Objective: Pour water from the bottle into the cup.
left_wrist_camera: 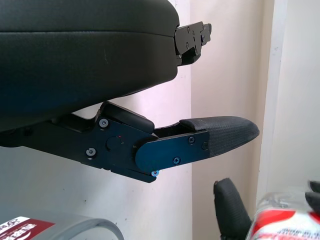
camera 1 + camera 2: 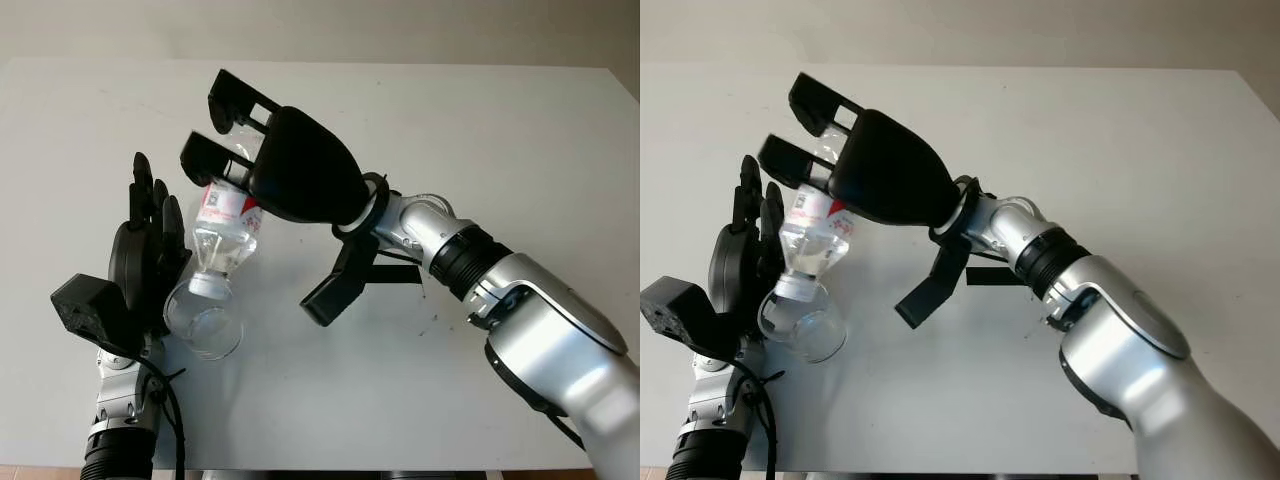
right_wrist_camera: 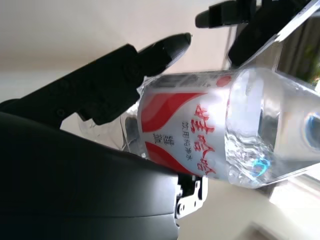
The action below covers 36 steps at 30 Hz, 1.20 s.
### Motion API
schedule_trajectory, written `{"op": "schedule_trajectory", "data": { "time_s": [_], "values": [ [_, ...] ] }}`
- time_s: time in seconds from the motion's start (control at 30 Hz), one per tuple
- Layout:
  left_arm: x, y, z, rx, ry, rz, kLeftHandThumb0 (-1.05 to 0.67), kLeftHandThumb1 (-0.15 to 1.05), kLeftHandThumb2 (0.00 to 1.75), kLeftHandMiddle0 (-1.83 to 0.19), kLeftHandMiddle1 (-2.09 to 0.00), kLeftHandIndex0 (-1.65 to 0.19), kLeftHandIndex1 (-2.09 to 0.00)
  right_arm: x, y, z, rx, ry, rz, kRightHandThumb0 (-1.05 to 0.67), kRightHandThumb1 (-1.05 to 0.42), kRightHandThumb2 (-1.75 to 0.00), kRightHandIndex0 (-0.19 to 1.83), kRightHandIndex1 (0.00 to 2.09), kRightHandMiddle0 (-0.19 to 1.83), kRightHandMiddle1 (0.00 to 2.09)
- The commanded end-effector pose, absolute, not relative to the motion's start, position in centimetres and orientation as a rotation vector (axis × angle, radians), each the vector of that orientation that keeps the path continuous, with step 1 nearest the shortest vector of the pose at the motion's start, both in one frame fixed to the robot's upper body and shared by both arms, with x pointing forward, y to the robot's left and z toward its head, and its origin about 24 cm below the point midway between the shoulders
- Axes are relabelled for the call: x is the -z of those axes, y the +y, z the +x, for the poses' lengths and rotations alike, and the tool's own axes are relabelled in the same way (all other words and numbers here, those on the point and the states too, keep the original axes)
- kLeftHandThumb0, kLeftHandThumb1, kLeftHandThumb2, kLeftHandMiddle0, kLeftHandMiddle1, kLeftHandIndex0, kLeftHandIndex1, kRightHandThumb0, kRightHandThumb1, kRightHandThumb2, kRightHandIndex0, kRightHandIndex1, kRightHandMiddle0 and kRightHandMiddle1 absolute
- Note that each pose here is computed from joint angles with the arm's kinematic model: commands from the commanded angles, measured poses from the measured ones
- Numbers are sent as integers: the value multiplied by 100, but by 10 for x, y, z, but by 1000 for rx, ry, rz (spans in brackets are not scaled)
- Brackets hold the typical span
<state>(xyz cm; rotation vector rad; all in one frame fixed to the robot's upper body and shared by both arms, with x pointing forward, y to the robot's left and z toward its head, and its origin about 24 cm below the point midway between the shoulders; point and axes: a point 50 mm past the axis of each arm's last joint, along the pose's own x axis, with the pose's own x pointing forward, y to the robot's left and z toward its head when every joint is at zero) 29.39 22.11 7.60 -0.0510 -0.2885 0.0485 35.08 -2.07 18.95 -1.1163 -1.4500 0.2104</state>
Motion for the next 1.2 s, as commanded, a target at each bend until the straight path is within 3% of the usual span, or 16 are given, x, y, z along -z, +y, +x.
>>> {"op": "schedule_trajectory", "data": {
  "time_s": [0.0, 0.07, 0.1, 0.27, 0.33, 0.43, 0.87, 1.17],
  "values": [
    [-52, 217, 284, -61, -210, -90, -82, 105, 60, 19, 0, 19, 0, -186, -27, 354, -198, -1336, -1036, -15, -101, -22, 98, 209, 72, 209],
    [-52, 218, 284, -61, -210, -90, -82, 105, 60, 19, 0, 19, 0, -183, -31, 358, -218, -1190, -942, -10, -81, -63, 105, 209, 78, 209],
    [-52, 218, 284, -60, -211, -90, -82, 105, 60, 19, 0, 19, 0, -182, -33, 360, -232, -1127, -901, -10, -80, -66, 109, 209, 78, 209],
    [-52, 219, 283, -54, -210, -81, -82, 105, 60, 19, 0, 19, 0, -176, -52, 368, -337, -795, -594, -8, -92, -45, 119, 209, 72, 209],
    [-52, 220, 282, -55, -211, -81, -82, 105, 60, 19, 0, 19, 0, -174, -60, 369, -360, -725, -528, -10, -102, -29, 113, 209, 65, 209],
    [-52, 220, 282, -58, -208, -79, -82, 105, 60, 19, 0, 19, 0, -169, -71, 370, -373, -651, -474, -12, -104, -22, 108, 209, 64, 209],
    [-47, 219, 282, -45, -190, -99, -83, 105, 61, 19, 0, 19, 0, -155, -126, 356, -435, -267, -262, -13, -105, -26, 96, 209, 66, 209],
    [-45, 219, 280, -49, -182, -102, -83, 105, 62, 19, 0, 19, 0, -156, -159, 337, -445, -193, -152, -18, -105, -25, 105, 209, 73, 209]
  ]
}}
